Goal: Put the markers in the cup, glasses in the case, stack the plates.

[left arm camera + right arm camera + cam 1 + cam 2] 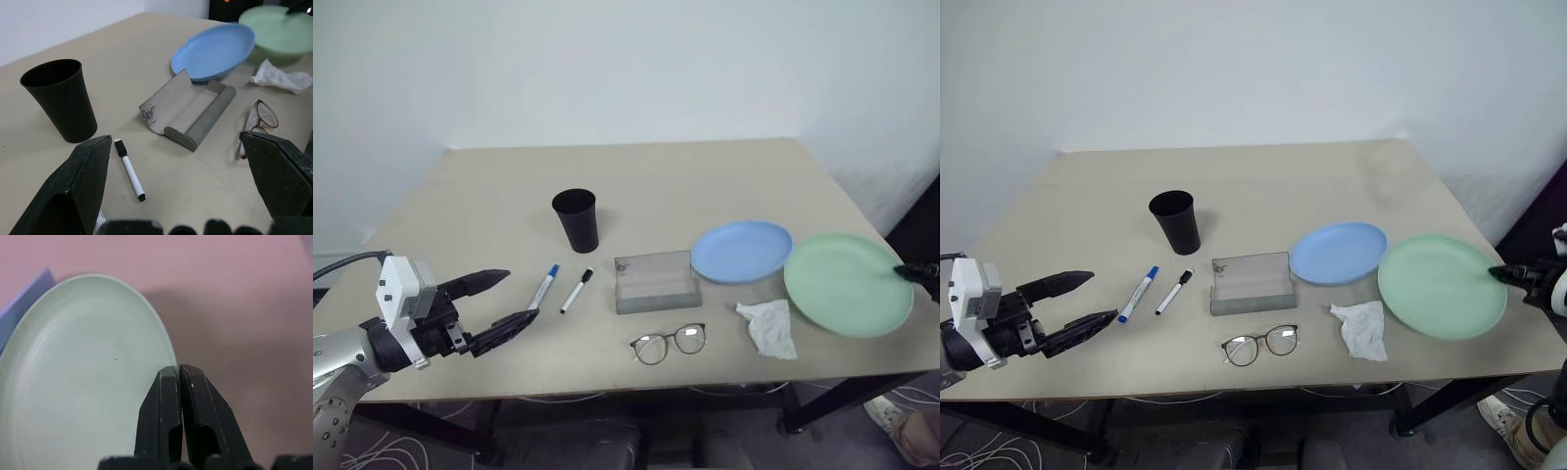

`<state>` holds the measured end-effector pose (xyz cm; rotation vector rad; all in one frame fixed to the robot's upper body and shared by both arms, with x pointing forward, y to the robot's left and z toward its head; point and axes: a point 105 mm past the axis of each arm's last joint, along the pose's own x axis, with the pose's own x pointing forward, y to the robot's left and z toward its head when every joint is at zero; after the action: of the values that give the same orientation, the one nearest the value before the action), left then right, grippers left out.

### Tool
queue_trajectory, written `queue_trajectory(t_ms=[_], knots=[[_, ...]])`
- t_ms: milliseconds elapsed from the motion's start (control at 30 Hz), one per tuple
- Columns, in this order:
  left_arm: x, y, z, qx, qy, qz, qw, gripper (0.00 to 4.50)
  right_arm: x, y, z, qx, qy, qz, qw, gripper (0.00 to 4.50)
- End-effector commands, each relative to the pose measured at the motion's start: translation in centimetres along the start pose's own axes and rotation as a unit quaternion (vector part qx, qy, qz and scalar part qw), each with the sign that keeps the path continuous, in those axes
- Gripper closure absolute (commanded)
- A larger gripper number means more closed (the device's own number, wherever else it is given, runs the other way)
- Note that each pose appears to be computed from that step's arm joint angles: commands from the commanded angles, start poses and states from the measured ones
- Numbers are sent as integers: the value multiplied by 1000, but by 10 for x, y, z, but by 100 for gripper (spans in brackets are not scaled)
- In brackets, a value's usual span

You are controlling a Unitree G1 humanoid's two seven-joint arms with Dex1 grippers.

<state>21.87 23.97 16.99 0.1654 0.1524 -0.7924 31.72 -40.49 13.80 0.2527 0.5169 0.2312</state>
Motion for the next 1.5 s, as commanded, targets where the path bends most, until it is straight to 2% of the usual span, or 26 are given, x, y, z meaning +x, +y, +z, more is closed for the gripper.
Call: queue_trajectory(t_ms=[33,233,400,567,733,933,1067,1233,1500], knots=[[0,1,6,20,-6,6,1000,0,-12,13,50,-34,-79,16,996,447],[1,2,6,24,-6,10,1000,0,-12,17,61,-124,-47,2,991,447],[1,3,5,26,-5,14,1000,0,-7,24,69,-151,-41,5,988,447],[3,3,6,26,-5,15,1000,0,19,53,72,-164,-34,69,983,447],[5,3,6,26,-6,15,1000,0,58,85,70,-163,-26,106,981,447],[5,3,7,27,-8,17,999,0,96,113,63,-179,-2,105,978,447],[3,1,7,27,-9,20,999,0,116,131,60,-156,1,101,982,447],[-1,3,7,33,-11,36,999,0,132,126,54,-155,-1,35,987,447],[-6,1,5,31,-11,46,998,0,143,126,42,-136,7,11,991,447]])
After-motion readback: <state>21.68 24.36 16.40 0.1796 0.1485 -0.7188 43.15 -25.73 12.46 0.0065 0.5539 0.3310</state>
